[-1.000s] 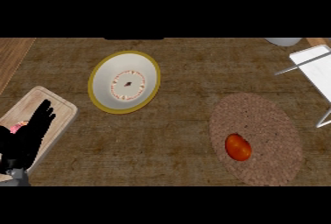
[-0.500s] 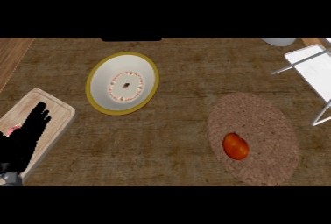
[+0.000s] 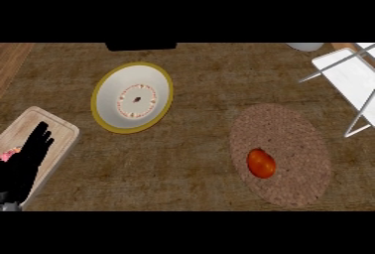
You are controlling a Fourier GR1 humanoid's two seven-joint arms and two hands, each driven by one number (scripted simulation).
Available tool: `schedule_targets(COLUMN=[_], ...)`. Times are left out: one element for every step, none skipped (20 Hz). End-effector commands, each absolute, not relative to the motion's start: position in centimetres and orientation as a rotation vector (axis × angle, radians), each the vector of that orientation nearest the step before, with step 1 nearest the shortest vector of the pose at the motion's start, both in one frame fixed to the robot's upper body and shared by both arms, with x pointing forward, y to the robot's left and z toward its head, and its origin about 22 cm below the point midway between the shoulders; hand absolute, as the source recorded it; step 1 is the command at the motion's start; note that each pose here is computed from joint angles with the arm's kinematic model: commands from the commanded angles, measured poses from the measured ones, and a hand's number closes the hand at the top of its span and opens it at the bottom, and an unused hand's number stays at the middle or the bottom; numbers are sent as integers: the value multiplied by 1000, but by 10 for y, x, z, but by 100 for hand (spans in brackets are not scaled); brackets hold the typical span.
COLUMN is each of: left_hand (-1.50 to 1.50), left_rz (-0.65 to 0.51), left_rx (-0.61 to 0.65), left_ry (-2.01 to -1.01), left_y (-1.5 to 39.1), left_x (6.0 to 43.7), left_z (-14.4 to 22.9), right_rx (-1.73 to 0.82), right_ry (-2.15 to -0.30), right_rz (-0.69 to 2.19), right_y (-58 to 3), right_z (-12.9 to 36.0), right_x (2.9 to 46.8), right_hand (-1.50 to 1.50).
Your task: Pick the pear from the placemat and place it in the tiered shelf
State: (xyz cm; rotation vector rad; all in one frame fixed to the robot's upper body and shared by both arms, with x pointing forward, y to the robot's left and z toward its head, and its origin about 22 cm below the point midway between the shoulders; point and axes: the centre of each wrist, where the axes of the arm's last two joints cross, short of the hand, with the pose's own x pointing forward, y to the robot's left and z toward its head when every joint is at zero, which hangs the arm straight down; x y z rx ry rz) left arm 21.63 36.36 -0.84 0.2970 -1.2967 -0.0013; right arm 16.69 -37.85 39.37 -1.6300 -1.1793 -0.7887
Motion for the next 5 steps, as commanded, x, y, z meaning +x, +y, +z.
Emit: schedule_targets(left_hand=[0, 0, 0, 0, 0], left_rz=[24, 15, 16, 40, 19], left_rx=[307, 314, 321, 336, 315], left_ry=[-1290, -1302, -1274, -1278, -1277], left_y=[374, 365, 377, 378, 378], left_x=[205, 208, 206, 204, 202], left_z=[-6, -6, -7, -7, -10], right_rx=[-1594, -1602, -1601, -1610, -1632], right_ry=[-1023, -1025, -1022, -1038, -1050], right_rz=[-770, -774, -782, -773, -771], right_y=[-361, -362, -359, -356, -349], right_z=[396, 400, 400, 394, 393], right_x=[121, 111, 105, 97, 90], right_hand=[-150, -150, -150, -150, -150])
